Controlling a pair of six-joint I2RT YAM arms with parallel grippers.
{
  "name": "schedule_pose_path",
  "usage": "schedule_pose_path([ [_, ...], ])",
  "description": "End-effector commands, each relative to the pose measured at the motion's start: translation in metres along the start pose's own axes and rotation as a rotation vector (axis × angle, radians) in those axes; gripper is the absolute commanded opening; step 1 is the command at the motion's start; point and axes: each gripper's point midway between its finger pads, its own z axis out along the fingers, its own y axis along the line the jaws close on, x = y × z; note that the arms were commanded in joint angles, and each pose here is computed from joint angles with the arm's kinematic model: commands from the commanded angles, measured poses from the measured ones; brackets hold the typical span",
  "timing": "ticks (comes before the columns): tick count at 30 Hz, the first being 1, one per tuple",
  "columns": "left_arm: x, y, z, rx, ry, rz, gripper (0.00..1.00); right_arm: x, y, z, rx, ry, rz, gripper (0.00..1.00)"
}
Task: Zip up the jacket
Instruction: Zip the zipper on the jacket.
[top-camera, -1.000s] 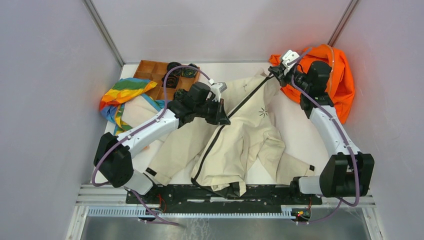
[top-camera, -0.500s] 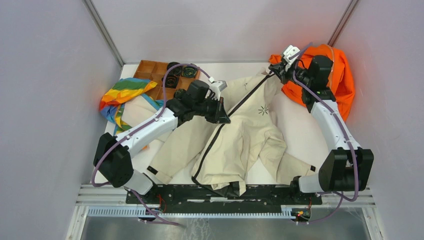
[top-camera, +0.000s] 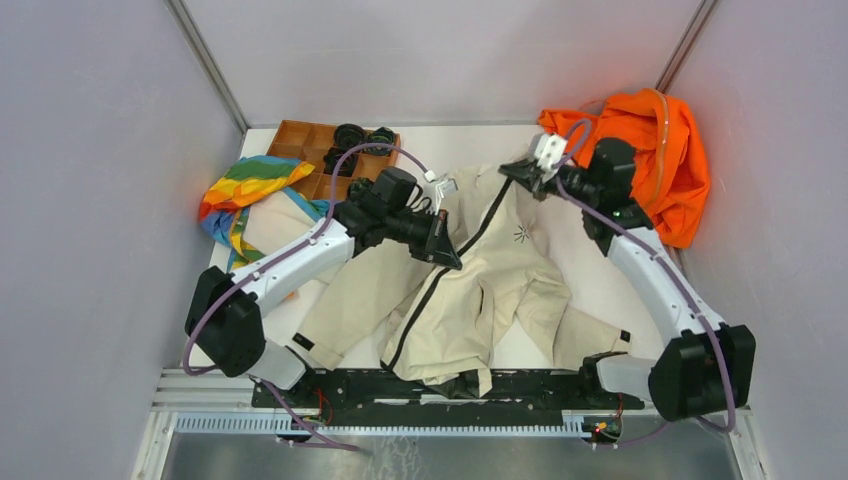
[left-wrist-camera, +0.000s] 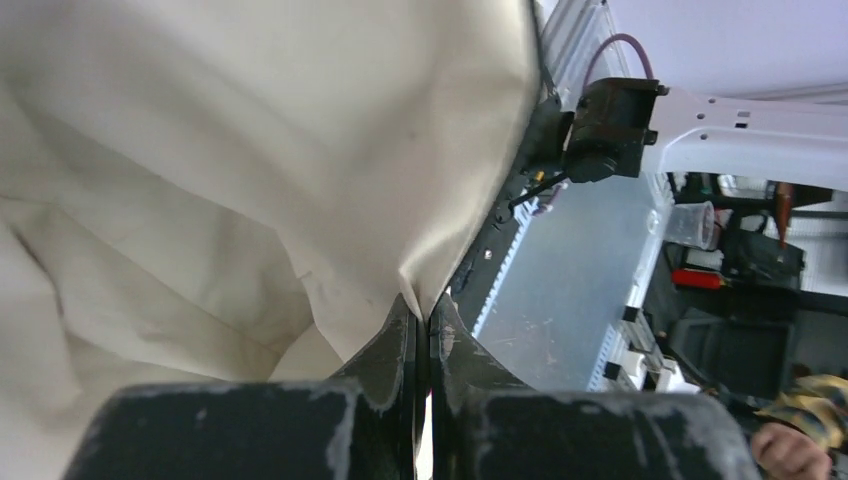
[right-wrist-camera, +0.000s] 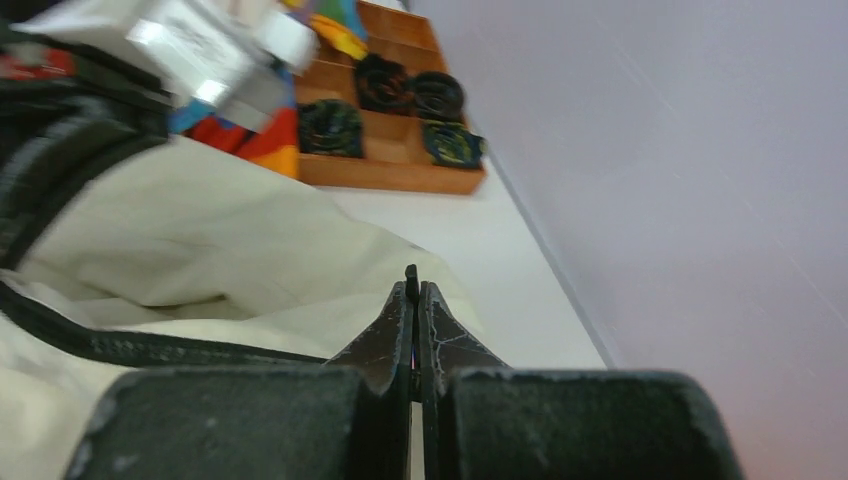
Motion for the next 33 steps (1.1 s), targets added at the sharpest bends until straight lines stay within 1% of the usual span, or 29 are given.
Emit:
schedule_pose_path([
  [1,0.006,-0.018,0.003,0.119,0.048,-0.061,0.02,-0.004,0.058,0.011,-0.109,0.010,-0.074,0.00],
  [3,0.008,-0.018,0.004,0.124,0.053,-0.066,0.02,0.006,0.056,0.008,-0.070,0.051,-0.073,0.00],
  [6,0.015,-0.015,0.005,0.122,0.064,-0.077,0.02,0.002,0.029,0.003,0.015,0.094,-0.130,0.00],
  [8,0.023,-0.009,0.005,0.112,0.076,-0.087,0.02,-0.008,-0.004,-0.005,0.106,0.107,-0.152,0.00],
  [11,0.038,0.001,0.005,0.085,0.097,-0.105,0.02,-0.021,-0.075,-0.028,0.285,0.122,-0.171,0.00],
  [14,0.052,0.008,0.003,0.064,0.110,-0.123,0.02,-0.026,-0.124,-0.046,0.390,0.153,-0.184,0.00],
  [18,0.059,0.010,-0.001,0.051,0.113,-0.126,0.02,-0.024,-0.138,-0.047,0.416,0.169,-0.191,0.00],
  [23,0.053,0.006,-0.007,0.052,0.096,-0.110,0.02,-0.021,-0.134,-0.046,0.403,0.163,-0.173,0.00],
  [26,0.048,0.003,-0.008,0.058,0.086,-0.104,0.02,-0.023,-0.112,-0.040,0.317,0.121,-0.131,0.00],
  [28,0.044,0.001,-0.007,0.066,0.080,-0.100,0.02,-0.027,-0.083,-0.030,0.241,0.094,-0.117,0.00],
  [33,0.031,-0.003,-0.003,0.086,0.068,-0.092,0.02,-0.023,0.033,0.004,-0.018,0.059,-0.029,0.00],
])
